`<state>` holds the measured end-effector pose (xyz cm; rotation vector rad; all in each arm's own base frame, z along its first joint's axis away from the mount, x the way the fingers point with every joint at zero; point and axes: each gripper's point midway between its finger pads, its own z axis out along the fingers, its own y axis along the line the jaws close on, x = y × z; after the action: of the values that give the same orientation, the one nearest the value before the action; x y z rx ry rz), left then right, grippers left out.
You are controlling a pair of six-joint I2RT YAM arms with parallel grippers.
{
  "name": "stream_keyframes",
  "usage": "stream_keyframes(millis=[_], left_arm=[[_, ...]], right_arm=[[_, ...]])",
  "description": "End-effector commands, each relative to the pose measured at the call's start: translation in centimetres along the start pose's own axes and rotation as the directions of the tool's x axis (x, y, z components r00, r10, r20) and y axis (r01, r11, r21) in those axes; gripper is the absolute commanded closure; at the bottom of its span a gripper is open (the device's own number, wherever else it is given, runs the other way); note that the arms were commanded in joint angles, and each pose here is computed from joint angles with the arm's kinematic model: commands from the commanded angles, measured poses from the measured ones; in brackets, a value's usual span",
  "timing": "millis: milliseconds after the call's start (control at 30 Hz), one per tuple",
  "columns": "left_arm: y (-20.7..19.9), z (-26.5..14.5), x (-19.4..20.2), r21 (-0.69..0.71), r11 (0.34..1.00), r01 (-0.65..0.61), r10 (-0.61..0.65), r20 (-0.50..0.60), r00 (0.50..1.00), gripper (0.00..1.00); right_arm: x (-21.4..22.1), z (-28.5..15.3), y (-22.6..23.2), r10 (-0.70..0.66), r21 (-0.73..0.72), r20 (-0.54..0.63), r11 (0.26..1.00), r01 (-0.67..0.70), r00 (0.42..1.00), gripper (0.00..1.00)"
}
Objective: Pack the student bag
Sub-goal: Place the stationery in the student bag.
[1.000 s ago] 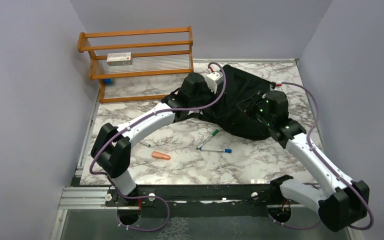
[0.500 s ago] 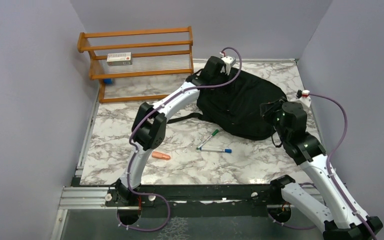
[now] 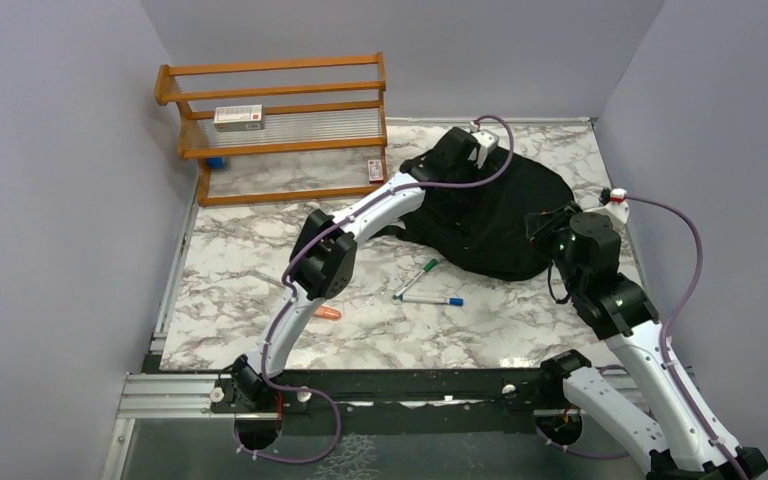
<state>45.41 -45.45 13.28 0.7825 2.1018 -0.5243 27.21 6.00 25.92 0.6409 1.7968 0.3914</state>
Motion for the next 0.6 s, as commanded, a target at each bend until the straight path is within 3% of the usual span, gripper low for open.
stream_keyframes(millis=[0,267,500,567], left_arm=[[-2.9,-0.2,-0.6,0.032,0.997,-0.064,0.063,0.013,0.998,0.22],[-5.2,-0.5,-0.8,0.069,0.995,-0.076,0.075,0.024,0.997,0.21],[-3.8,1.5,1.7,0.007,0.994,-0.108,0.108,-0.029,0.994,0.21],[-2.9,1.9,2.5,-0.036,0.993,-0.115,0.114,-0.049,0.992,0.26]], right_arm=[[0.3,0.1,-0.4,0.010,0.015,0.002,1.000,-0.010,1.000,1.00],[1.0,0.3,-0.6,0.010,0.013,-0.018,1.000,-0.009,1.000,0.99],[1.2,0.5,-0.4,0.005,0.005,-0.026,1.000,-0.005,1.000,1.00],[1.3,0.5,-0.4,0.001,0.004,-0.030,1.000,-0.001,1.000,1.00]])
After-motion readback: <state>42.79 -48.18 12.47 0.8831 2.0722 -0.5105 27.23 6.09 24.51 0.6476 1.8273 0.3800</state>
